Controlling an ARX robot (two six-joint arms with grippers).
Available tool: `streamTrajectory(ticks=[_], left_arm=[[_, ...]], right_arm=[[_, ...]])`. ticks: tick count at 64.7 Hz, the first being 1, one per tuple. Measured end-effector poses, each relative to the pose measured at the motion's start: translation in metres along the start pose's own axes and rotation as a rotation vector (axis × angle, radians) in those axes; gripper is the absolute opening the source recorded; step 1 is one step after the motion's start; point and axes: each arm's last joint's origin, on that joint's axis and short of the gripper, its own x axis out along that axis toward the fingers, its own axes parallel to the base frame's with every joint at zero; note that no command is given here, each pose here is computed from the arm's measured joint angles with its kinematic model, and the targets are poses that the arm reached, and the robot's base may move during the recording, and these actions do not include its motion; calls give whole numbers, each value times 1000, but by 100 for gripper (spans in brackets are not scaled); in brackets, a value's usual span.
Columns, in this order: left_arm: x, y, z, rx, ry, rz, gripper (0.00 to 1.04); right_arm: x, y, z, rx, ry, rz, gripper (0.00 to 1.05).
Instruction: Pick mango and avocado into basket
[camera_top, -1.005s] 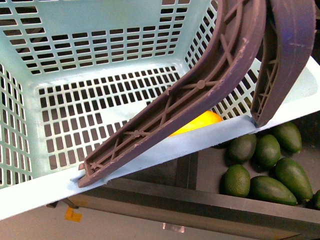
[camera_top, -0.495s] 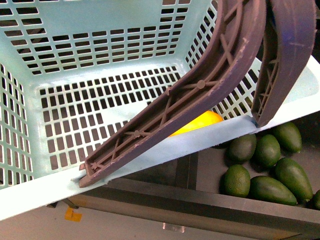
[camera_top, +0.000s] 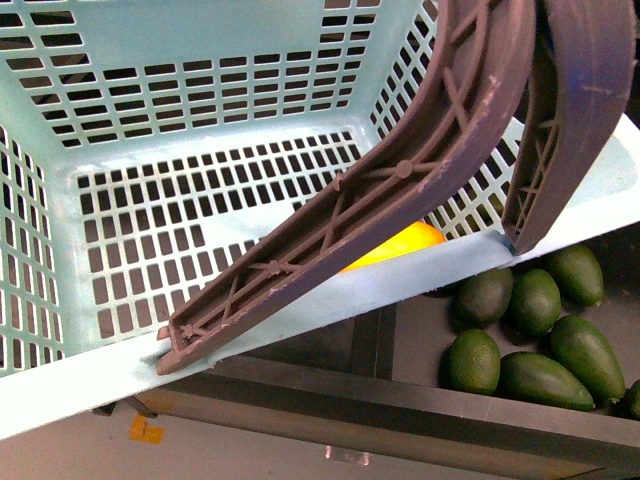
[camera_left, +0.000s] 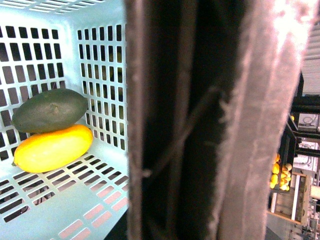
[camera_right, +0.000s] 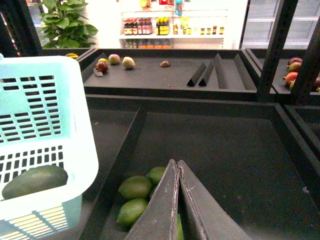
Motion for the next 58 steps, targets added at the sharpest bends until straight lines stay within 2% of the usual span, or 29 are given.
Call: streamTrajectory(ticks=[6, 10, 16, 21, 27, 36, 38, 47, 52, 58], left_arm=[[0, 0, 0, -5, 1, 0, 14], [0, 0, 0, -6, 0, 0, 14], [0, 0, 0, -1, -1, 1, 14], [0, 0, 0, -2, 0, 1, 14], [0, 0, 0, -3, 0, 1, 14], [0, 0, 0, -2, 0, 1, 14], [2, -1, -1, -6, -48, 12, 14], [15, -2, 8, -201, -505, 44, 14], [23, 4, 28, -239, -559, 64, 14], [39, 14, 52, -311, -536, 68, 14]], right_arm=[[0, 0, 0, 0, 0, 0, 2], [0, 0, 0, -1, 0, 0, 9], [0, 0, 0, -1, -1, 0, 25], [0, 0, 0, -1, -1, 0, 44], [0, 0, 0, -1, -1, 0, 58], [0, 0, 0, -1, -1, 0, 93], [0, 0, 0, -1, -1, 0, 97], [0, 0, 0, -1, -1, 1, 96], [0, 0, 0, -1, -1, -1, 96], [0, 0, 0, -1, -2, 2, 96]])
